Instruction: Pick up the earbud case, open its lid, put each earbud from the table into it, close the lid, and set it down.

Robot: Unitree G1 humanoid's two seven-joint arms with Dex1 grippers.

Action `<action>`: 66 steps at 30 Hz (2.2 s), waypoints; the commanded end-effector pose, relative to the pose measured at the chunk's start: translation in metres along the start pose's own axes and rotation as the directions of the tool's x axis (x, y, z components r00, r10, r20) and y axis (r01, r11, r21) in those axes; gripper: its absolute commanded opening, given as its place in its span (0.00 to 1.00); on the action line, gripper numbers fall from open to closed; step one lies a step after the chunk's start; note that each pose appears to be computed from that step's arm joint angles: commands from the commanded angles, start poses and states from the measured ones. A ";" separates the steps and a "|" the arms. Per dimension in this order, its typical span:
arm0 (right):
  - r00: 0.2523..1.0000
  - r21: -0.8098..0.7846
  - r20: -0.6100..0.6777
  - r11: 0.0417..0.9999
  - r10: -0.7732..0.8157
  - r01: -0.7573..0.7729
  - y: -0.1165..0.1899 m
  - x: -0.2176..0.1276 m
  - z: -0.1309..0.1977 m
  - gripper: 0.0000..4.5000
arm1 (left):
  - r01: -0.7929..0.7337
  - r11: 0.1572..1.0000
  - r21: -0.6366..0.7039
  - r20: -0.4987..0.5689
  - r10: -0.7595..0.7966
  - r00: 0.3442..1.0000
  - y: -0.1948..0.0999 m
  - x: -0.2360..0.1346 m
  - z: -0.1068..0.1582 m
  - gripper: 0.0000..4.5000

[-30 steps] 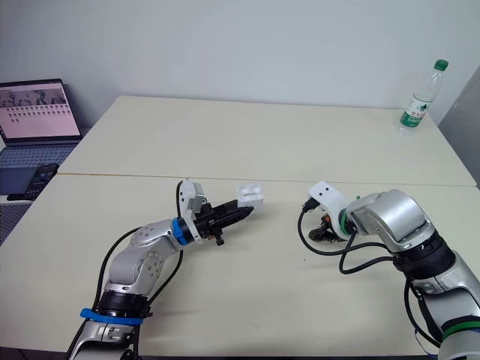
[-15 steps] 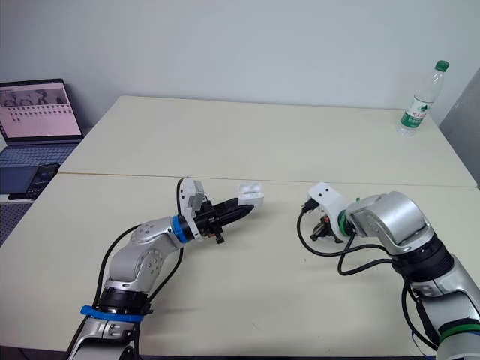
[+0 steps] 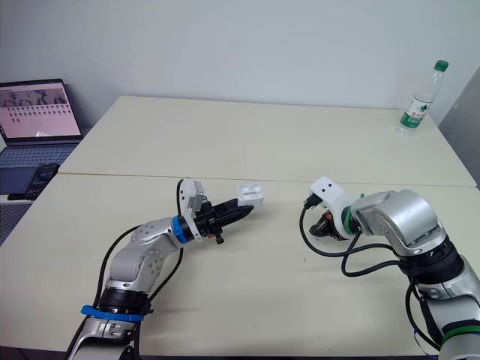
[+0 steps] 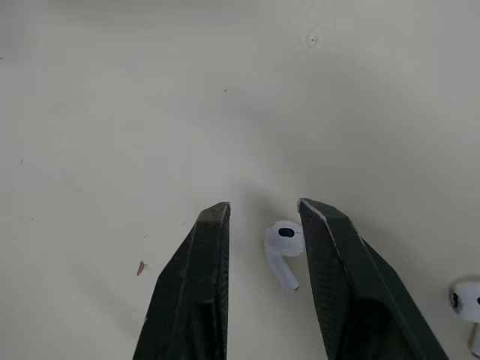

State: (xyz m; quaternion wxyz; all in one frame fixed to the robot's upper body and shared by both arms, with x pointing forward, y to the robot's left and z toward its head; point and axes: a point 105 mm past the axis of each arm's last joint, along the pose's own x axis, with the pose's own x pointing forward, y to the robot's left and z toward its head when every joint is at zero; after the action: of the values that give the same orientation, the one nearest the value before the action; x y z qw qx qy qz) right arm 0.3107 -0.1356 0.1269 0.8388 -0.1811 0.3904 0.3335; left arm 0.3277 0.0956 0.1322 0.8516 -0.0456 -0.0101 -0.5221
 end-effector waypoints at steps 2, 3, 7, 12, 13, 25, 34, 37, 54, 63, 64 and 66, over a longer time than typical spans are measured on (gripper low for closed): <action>1.000 0.030 -0.006 0.999 -0.010 0.011 -0.004 0.002 -0.008 0.35 | 0.028 0.999 0.037 0.027 -0.029 0.999 -0.003 0.004 0.008 0.17; 1.000 0.035 -0.010 0.999 -0.011 0.011 -0.005 0.004 -0.010 0.35 | 0.029 0.999 0.038 0.028 -0.030 0.999 -0.003 0.005 0.008 0.17; 1.000 0.047 -0.013 0.999 -0.012 0.013 -0.007 0.007 -0.014 0.35 | 0.024 0.999 0.036 0.034 -0.025 0.999 -0.001 0.003 0.010 0.17; 1.000 0.049 -0.017 0.999 -0.019 0.019 -0.009 0.009 -0.015 0.35 | 0.029 0.999 0.039 0.029 -0.030 0.999 -0.001 0.003 0.009 0.17; 1.000 0.049 -0.018 0.999 -0.019 0.020 -0.009 0.009 -0.016 0.35 | 0.030 0.999 0.039 0.029 -0.031 0.999 -0.001 0.003 0.009 0.17; 1.000 0.011 -0.022 1.000 -0.003 0.004 -0.005 0.009 -0.017 0.21 | 0.027 0.999 0.034 0.031 -0.028 0.999 0.000 0.004 0.007 0.17; 1.000 -0.057 0.007 0.998 0.008 -0.008 -0.001 -0.002 -0.015 0.06 | 0.023 0.999 0.035 0.025 -0.024 0.999 -0.001 0.003 0.005 0.17; 1.000 -0.075 0.005 0.997 0.029 -0.029 0.002 -0.017 -0.027 0.06 | 0.020 0.999 0.037 0.023 -0.021 1.000 -0.001 0.002 0.005 0.17; 0.995 -0.250 -0.101 0.968 0.000 -0.026 0.002 -0.054 -0.116 0.06 | 0.028 0.999 0.037 0.006 -0.028 1.000 -0.004 0.002 0.004 0.17; 0.971 -0.530 -0.207 0.820 0.121 -0.215 0.000 -0.061 -0.128 0.06 | 0.041 0.998 0.040 0.003 -0.041 0.999 -0.006 0.006 0.005 0.17; 0.969 -0.537 -0.215 0.814 0.123 -0.222 -0.001 -0.061 -0.129 0.06 | 0.041 0.998 0.039 0.004 -0.042 0.999 -0.007 0.006 0.005 0.17; 0.965 -0.564 -0.232 0.791 0.121 -0.235 -0.005 -0.059 -0.129 0.06 | 0.041 0.998 0.040 0.005 -0.042 0.999 -0.007 0.007 0.006 0.17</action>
State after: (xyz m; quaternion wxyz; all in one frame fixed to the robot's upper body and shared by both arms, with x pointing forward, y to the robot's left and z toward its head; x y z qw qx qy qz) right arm 0.2147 -0.2355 0.0885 0.6819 -0.4015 0.3666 0.4894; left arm 0.3261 0.0927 0.1245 0.8465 -0.0433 0.0013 -0.5306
